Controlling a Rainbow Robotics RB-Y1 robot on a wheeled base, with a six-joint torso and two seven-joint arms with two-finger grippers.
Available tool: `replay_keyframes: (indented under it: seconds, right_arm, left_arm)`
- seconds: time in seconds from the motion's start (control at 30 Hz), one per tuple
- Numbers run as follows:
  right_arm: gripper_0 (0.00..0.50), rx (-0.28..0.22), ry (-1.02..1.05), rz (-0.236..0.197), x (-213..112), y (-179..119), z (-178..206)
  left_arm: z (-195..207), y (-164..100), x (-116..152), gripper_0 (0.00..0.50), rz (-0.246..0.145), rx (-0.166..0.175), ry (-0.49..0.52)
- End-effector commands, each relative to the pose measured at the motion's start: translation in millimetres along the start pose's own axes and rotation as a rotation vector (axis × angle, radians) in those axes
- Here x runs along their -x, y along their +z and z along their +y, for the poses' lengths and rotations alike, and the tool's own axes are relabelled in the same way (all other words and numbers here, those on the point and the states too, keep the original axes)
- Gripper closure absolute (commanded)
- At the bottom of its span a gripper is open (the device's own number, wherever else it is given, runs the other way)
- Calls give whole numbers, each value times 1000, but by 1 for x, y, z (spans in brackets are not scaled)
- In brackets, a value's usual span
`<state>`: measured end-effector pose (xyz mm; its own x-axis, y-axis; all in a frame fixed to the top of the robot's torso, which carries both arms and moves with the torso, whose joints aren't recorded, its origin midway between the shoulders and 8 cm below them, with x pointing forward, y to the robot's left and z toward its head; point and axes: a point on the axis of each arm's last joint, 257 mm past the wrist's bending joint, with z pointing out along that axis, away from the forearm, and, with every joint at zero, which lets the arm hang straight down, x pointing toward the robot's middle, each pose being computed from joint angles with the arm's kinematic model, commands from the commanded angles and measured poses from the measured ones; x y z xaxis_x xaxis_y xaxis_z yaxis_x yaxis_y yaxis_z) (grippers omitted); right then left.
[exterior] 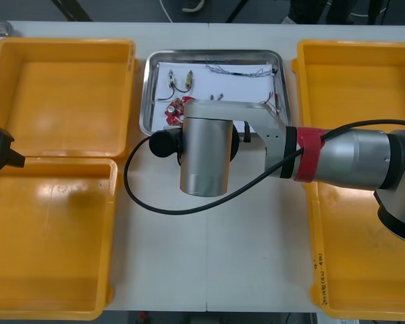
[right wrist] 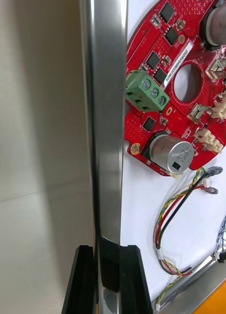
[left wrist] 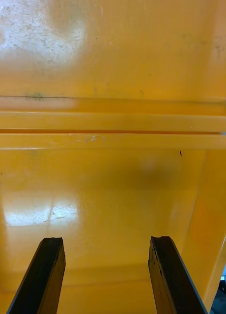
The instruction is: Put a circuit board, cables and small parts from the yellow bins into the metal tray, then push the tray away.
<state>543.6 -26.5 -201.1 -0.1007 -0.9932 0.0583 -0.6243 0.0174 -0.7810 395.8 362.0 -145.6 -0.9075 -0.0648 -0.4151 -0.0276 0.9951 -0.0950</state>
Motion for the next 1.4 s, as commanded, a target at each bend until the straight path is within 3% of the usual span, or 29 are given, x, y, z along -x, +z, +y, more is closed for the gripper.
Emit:
replay_keyframes:
  seconds: [0.03,0.5,0.63,0.8,1.13,1.4]
  right_arm:
    - [500,-71,20,-61,27,-12,-42]
    - [500,-113,30,-59,23,3,-79]
    - [500,-100,36,-58,22,6,-85]
    - [500,-87,42,-74,26,6,-92]
    - [500,-107,11,-85,24,15,-103]
    - [500,-121,-20,-118,30,19,-109]
  left_arm:
    - [16,-14,1,0,-21,48,102]
    - [16,-14,1,0,-21,48,102]
    - [16,-14,1,0,-21,48,102]
    - [16,-14,1,0,-21,48,102]
    - [16,-14,1,0,-21,48,102]
    - [16,-14,1,0,-21,48,102]
